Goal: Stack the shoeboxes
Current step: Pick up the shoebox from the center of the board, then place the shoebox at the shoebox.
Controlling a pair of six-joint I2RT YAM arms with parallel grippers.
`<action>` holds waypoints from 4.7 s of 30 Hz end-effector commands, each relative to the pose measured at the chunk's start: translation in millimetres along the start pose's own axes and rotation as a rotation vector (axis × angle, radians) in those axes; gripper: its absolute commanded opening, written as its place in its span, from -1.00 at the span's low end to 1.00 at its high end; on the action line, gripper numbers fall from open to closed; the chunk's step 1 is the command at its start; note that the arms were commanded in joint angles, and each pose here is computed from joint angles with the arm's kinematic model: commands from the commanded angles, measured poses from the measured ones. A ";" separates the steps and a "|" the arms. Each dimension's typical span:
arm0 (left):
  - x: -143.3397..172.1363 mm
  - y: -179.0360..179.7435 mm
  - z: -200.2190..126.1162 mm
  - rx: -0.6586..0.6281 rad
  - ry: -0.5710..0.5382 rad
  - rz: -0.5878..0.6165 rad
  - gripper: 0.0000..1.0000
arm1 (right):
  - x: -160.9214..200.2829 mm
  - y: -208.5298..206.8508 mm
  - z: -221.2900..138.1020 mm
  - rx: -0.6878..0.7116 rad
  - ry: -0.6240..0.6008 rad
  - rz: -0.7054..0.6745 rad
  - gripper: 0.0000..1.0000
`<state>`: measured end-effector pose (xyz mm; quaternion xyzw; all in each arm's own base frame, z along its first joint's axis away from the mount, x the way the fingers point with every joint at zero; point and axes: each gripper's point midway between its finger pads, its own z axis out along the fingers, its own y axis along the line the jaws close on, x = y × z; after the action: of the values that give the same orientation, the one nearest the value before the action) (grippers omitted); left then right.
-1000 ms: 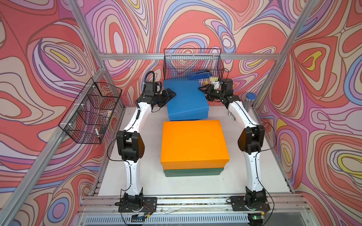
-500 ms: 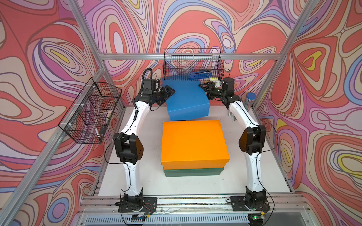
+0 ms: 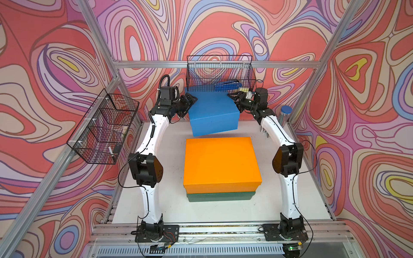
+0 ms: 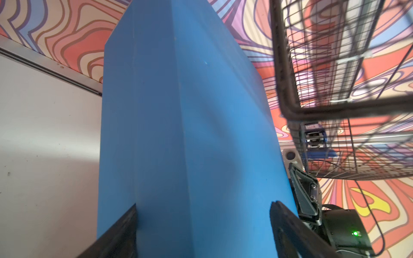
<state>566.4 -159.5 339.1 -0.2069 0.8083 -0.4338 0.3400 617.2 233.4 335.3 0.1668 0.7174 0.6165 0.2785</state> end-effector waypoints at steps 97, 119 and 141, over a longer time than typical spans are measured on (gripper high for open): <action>136.6 -59.5 -96.4 0.095 0.343 0.252 0.76 | 274.1 100.2 -165.2 0.134 0.072 -0.118 0.34; 135.5 -59.8 -100.2 0.087 0.338 0.300 0.86 | 294.6 101.0 -183.1 0.205 0.016 -0.166 0.49; 88.2 -36.3 -146.1 -0.077 0.155 0.411 0.99 | 286.4 69.5 -223.4 0.432 0.011 -0.368 0.96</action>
<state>413.8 -163.3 387.7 -0.0211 0.8704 -0.3558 0.3397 255.8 251.0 361.4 0.0950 0.8472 0.4121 0.3215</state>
